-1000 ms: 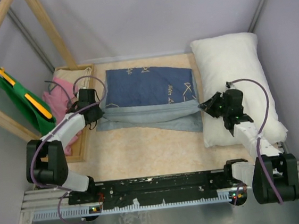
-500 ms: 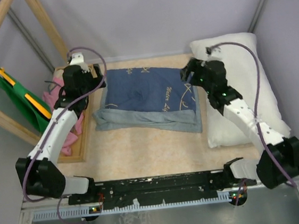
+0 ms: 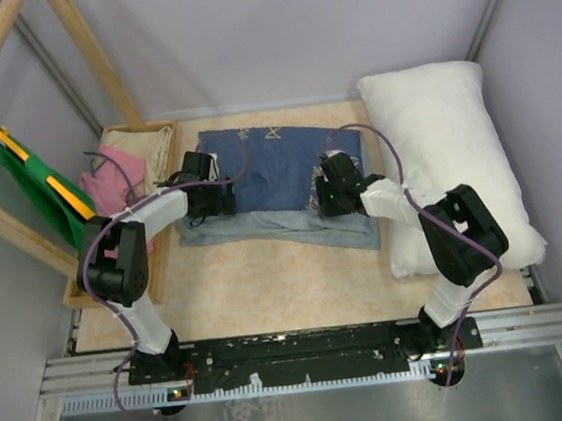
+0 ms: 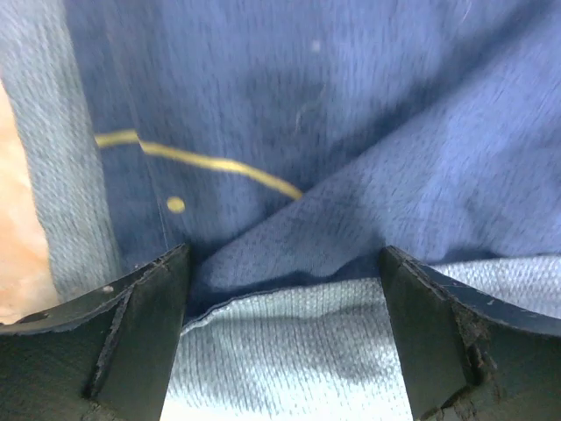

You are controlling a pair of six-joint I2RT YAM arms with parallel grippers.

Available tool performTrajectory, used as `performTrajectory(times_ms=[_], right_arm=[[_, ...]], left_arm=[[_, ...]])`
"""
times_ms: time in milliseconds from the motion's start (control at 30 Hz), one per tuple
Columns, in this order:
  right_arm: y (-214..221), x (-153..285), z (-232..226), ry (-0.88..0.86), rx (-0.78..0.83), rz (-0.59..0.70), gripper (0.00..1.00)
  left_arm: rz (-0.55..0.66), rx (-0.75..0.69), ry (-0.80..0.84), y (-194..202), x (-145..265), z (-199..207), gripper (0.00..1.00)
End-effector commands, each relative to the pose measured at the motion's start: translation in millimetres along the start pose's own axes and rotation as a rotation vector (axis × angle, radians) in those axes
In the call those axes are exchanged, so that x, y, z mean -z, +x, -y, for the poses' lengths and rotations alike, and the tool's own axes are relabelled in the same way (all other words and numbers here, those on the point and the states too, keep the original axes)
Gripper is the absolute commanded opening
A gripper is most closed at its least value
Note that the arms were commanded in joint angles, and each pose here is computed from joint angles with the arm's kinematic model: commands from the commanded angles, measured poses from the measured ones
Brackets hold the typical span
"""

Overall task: Remove the pillowcase from the pillow
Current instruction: Fold the pillowcase at the center of the board.

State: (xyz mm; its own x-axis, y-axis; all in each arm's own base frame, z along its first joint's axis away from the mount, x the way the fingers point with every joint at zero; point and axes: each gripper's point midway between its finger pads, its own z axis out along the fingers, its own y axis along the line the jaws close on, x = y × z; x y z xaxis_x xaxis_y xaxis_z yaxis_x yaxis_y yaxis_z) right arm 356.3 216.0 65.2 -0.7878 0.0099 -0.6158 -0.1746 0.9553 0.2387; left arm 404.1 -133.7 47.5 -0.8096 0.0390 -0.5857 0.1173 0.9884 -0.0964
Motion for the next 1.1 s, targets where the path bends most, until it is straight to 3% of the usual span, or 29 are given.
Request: performTrajectory(times_ms=[0, 267, 400, 567, 667, 800, 900, 1067], right_arm=[[20.4, 7.3, 10.2, 0.013, 0.005, -0.029, 0.37], [62.7, 4.6, 45.4, 0.059, -0.082, -0.108, 0.34], [59.5, 9.9, 61.4, 0.081, -0.145, -0.096, 0.32], [3.5, 35.6, 68.9, 0.152, -0.095, 0.069, 0.36], [-39.0, 46.4, 61.4, 0.156, -0.081, 0.168, 0.37], [-64.6, 40.2, 41.6, 0.155, -0.044, 0.187, 0.36], [-64.0, 29.0, 23.8, 0.145, -0.027, 0.174, 0.26], [-32.0, -2.5, 18.0, 0.105, -0.079, 0.082, 0.06]], left_arm=[[-0.053, 0.051, 0.034, 20.3, 10.7, 9.3, 0.91], [-0.162, 0.111, -0.076, 77.0, 28.3, -14.7, 0.91], [-0.144, 0.154, -0.155, 83.6, 44.5, -29.1, 0.91], [0.019, 0.131, -0.101, 26.1, 73.5, -18.2, 0.92], [0.157, 0.054, 0.018, -30.4, 84.4, 17.5, 0.93], [0.286, -0.079, 0.074, -95.7, 77.2, 75.9, 0.93], [0.293, -0.066, 0.182, -121.1, 55.5, 113.3, 0.87], [0.332, -0.017, 0.443, -138.5, 15.9, 172.8, 0.64]])
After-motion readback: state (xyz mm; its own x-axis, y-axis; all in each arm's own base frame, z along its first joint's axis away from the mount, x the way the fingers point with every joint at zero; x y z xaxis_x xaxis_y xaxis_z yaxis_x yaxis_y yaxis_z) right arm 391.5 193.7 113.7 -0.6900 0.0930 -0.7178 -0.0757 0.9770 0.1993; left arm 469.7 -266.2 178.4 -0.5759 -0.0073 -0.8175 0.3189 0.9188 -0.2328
